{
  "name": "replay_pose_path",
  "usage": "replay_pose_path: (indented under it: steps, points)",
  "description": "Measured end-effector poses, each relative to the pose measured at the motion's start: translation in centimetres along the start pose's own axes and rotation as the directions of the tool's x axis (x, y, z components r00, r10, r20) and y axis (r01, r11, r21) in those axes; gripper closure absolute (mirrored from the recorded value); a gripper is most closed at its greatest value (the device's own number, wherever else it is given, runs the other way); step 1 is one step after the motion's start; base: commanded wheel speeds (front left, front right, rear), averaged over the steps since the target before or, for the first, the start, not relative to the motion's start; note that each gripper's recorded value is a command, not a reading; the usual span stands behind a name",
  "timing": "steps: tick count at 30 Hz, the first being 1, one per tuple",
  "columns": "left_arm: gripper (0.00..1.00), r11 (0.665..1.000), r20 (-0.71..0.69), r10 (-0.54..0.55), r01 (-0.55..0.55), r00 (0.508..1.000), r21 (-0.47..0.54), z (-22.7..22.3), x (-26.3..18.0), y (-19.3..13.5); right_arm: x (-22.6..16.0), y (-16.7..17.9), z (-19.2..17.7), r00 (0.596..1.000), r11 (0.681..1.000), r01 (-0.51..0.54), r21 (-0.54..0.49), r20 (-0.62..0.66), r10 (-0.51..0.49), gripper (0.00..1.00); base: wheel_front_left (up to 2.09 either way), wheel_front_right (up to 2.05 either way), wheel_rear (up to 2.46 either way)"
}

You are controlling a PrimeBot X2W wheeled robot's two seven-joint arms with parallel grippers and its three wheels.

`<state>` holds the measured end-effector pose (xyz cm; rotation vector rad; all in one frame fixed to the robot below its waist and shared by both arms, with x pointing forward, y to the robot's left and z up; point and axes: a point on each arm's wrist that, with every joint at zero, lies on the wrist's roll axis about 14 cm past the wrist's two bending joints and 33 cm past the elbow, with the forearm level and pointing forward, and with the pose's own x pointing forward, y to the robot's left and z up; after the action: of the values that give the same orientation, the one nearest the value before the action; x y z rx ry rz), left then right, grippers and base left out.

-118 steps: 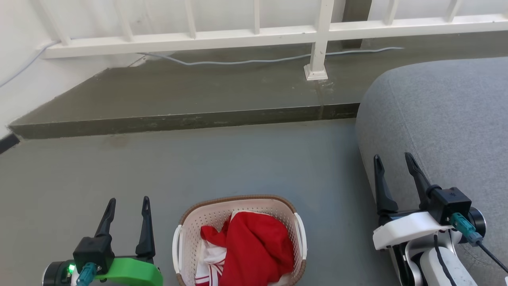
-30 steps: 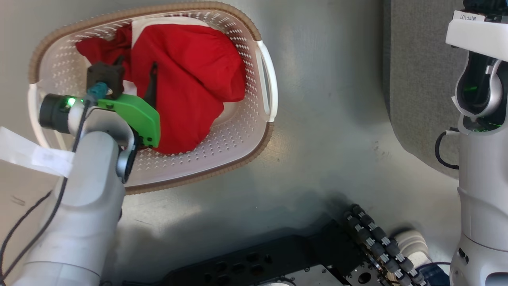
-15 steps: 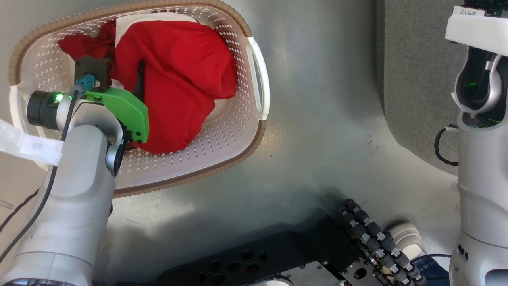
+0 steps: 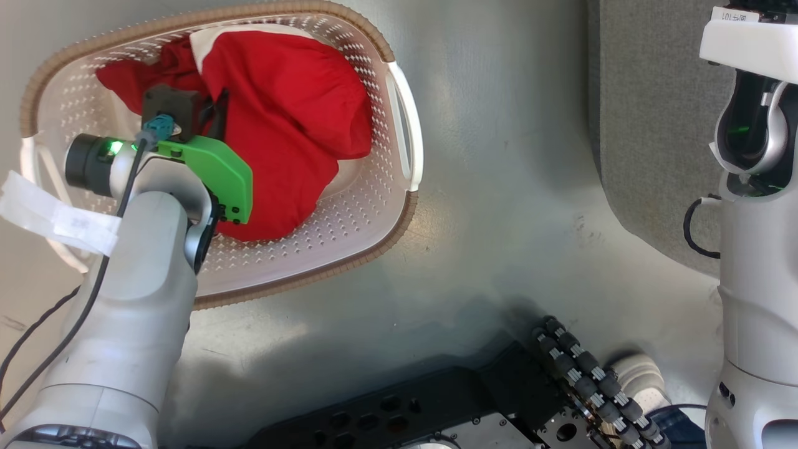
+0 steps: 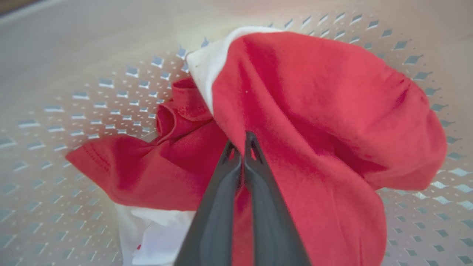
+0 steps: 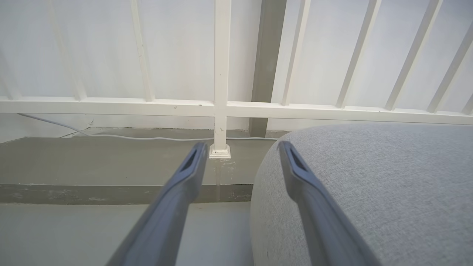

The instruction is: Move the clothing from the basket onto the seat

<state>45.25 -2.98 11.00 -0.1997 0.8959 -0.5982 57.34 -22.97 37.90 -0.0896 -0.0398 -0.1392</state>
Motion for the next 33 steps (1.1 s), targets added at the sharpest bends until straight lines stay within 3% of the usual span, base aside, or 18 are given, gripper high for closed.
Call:
replay_pose_path:
  steps: [22, 33]
  points:
    - [1.0, 0.992, 0.242, -0.058, 0.029, 0.968, 0.123, 9.0, -4.3, -2.7, -0.1, 0.1, 4.1, 0.999, 1.0, 0.006, 0.019, 0.054, -0.007, 0.0, 0.0, 0.0, 0.0]
    - [1.0, 0.978, 0.416, -0.076, -0.013, 0.906, 0.206, 16.8, -9.5, -4.6, -1.9, 0.5, 7.3, 0.998, 0.999, -0.013, 0.045, 0.067, 0.01, 0.0, 0.0, 0.0, 0.0]
